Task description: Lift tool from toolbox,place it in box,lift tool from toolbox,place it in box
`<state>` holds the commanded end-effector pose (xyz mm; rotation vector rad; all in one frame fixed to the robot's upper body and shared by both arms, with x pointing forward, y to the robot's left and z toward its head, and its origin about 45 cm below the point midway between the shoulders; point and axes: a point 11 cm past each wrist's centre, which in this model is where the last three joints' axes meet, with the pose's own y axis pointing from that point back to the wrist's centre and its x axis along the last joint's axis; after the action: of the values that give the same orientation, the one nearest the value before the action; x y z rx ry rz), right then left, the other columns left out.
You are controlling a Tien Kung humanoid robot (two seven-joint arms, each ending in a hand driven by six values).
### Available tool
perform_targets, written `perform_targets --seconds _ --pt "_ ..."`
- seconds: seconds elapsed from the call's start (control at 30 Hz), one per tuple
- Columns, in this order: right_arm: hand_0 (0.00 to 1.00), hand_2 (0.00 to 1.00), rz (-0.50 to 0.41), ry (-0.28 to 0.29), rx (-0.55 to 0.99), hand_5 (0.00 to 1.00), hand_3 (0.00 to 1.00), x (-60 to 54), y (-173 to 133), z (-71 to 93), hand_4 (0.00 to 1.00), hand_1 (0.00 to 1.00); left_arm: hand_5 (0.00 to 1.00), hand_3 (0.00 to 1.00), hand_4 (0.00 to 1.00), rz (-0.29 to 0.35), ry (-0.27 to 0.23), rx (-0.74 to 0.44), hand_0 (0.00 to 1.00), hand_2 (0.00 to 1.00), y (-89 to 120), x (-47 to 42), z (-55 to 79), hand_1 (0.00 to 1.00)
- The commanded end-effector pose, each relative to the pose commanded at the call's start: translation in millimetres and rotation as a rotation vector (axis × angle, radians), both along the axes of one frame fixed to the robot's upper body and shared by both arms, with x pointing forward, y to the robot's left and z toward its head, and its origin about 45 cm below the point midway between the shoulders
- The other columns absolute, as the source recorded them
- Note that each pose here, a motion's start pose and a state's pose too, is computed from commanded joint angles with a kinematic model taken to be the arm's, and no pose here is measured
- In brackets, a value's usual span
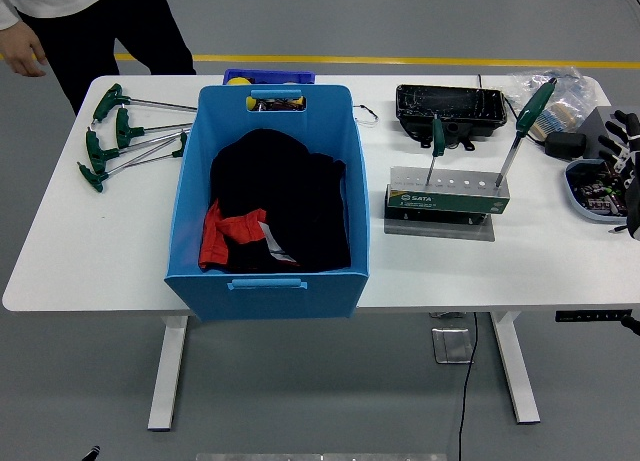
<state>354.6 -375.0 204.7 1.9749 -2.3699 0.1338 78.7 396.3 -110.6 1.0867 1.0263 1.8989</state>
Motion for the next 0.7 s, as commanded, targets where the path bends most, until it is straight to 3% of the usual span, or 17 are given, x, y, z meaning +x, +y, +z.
perform_targets --seconds 0.7 --pt "0.848 0.871 0.005 0.005 0.003 0.998 0.891 1.0 0.3 1.3 0.900 0.826 0.638 0.726 0.738 -0.003 -0.001 0.002 0.703 0.761 0.8 1.6 0.5 0.719"
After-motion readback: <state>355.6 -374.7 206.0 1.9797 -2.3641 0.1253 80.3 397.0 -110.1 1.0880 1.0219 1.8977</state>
